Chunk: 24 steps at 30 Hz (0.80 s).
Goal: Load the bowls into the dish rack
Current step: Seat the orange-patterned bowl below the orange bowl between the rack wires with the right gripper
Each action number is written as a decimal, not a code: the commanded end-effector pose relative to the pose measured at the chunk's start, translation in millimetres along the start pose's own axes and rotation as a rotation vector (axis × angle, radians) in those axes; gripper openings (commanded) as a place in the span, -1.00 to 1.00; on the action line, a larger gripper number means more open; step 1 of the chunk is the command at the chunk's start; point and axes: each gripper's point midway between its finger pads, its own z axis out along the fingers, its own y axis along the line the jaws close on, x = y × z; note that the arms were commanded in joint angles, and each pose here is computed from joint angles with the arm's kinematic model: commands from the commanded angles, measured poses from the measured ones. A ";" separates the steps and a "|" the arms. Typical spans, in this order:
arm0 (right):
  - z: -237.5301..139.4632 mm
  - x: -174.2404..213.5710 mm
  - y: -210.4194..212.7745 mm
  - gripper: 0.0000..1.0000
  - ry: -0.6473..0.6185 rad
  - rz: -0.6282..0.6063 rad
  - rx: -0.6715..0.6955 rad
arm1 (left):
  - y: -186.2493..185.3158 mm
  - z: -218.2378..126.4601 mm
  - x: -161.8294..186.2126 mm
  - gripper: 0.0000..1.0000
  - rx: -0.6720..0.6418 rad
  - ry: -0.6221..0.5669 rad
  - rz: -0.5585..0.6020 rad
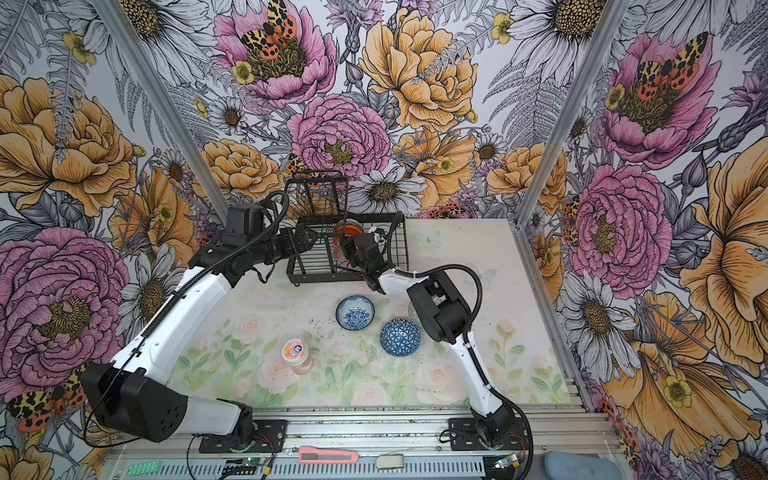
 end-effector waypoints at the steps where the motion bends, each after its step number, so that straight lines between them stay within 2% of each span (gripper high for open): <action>1: 0.7 12.8 -25.2 -1.00 -0.008 0.031 0.040 | -0.4 -11.1 1.0 0.97 0.014 0.000 0.033; 6: -1.4 11.5 -36.9 -1.00 -0.037 0.080 0.044 | 1.6 -13.1 -1.9 0.97 0.015 -0.004 0.044; 24: -7.1 8.3 -34.9 -0.99 -0.059 0.183 0.061 | 3.5 -7.1 -2.5 0.97 0.010 0.004 0.047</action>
